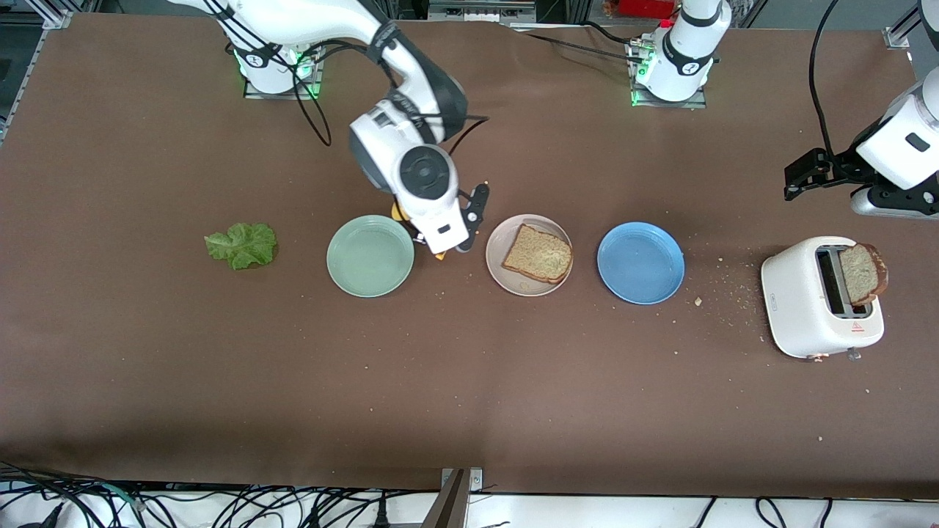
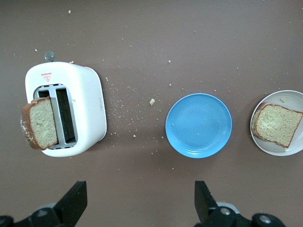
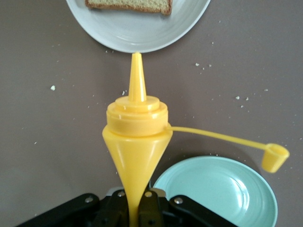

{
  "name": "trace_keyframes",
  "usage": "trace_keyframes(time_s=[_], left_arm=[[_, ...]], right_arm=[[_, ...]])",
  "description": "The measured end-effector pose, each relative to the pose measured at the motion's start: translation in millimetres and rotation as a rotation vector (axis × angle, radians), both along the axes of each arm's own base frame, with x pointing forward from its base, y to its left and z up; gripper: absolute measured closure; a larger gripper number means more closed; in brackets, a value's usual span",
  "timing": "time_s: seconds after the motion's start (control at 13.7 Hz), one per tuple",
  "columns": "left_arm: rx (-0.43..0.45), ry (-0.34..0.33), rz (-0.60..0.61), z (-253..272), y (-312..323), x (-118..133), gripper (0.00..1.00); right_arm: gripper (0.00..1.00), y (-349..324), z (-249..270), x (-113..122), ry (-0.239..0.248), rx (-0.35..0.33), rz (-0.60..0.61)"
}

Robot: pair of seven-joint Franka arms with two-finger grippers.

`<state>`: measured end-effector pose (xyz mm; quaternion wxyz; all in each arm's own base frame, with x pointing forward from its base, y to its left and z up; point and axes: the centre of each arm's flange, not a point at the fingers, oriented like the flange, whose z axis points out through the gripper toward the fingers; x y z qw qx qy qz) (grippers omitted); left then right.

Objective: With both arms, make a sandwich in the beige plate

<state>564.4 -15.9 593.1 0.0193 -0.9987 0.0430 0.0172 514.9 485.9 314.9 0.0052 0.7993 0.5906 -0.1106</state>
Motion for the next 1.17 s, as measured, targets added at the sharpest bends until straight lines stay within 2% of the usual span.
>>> trace_keyframes(time_s=[0.29, 0.66, 0.8, 1.17], left_arm=[[0.0, 0.0, 0.0, 0.0, 0.0, 0.0, 0.0], [0.0, 0.0, 0.0, 0.0, 0.1, 0.0, 0.0], [0.0, 0.0, 0.0, 0.0, 0.1, 0.0, 0.0], [0.0, 0.0, 0.0, 0.0, 0.0, 0.0, 0.0]], right_arm=[[0.96, 53.7, -25.4, -33.1, -0.136, -0.12, 0.085], [0.96, 114.6, -59.4, -82.1, -0.379, -0.289, 0.278], [0.96, 122.3, -64.8, -85.3, -0.412, -0.309, 0.301], [0.96, 117.8, -61.0, -73.6, -0.432, -0.317, 0.287]])
